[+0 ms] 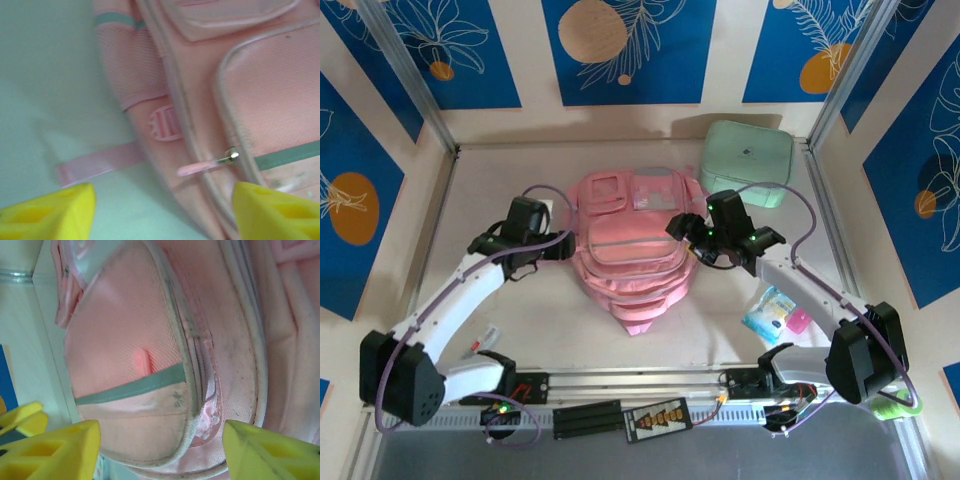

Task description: Pack books, pencil case, and school supplies into a backpack

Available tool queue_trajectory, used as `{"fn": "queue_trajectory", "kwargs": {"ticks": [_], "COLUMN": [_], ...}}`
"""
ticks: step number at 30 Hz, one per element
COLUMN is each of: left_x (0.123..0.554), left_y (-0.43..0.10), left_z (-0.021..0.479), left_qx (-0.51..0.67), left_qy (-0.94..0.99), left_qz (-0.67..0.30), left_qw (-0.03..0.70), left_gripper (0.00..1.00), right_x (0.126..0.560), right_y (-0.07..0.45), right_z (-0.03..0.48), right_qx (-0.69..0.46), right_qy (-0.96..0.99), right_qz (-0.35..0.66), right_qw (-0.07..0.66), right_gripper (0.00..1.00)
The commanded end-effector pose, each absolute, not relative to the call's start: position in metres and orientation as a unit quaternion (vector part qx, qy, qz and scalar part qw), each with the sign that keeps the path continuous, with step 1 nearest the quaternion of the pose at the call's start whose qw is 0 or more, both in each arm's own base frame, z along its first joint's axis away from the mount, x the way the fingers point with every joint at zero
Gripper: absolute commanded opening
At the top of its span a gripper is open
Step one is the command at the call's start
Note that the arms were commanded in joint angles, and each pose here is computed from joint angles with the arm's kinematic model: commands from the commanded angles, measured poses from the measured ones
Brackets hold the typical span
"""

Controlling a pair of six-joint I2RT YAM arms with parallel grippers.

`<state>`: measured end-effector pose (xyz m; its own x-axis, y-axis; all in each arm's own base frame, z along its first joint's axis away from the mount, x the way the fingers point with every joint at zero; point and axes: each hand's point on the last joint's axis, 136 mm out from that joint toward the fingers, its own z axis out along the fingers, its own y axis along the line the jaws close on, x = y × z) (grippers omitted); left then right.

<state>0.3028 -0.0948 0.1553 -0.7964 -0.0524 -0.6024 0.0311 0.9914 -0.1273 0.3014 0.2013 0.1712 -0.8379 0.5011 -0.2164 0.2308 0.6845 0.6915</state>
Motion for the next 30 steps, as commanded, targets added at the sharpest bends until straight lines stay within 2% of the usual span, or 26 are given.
{"fn": "queue_trajectory", "kwargs": {"ticks": [1, 9, 14, 16, 21, 30], "left_x": [0.274, 0.209, 0.182, 0.169, 0.147, 0.136], "left_y": [-0.052, 0.002, 0.034, 0.048, 0.065, 0.068], "left_z": [0.127, 0.076, 0.06, 0.059, 0.052, 0.038], "left_qx": [-0.123, -0.324, -0.404, -0.436, -0.484, -0.524], "left_qy": [0.954, 0.932, 0.903, 0.887, 0.861, 0.842], "left_qz": [-0.018, 0.025, 0.07, 0.101, 0.133, 0.112], "left_qw": [0.272, 0.164, 0.13, 0.114, 0.079, 0.065], "left_gripper": [0.84, 0.9, 0.9, 0.95, 0.97, 1.0], "right_x": [0.304, 0.308, 0.309, 0.309, 0.311, 0.313], "right_y": [0.197, 0.212, 0.215, 0.215, 0.213, 0.212], "right_z": [0.177, 0.178, 0.178, 0.18, 0.182, 0.188], "right_qx": [0.175, 0.156, 0.149, 0.147, 0.146, 0.151], "right_qy": [0.912, 0.919, 0.92, 0.921, 0.921, 0.92], "right_qz": [0.302, 0.297, 0.298, 0.297, 0.292, 0.288], "right_qw": [0.214, 0.209, 0.205, 0.206, 0.211, 0.217], "right_gripper": [0.76, 0.79, 0.8, 0.81, 0.86, 0.91]}}
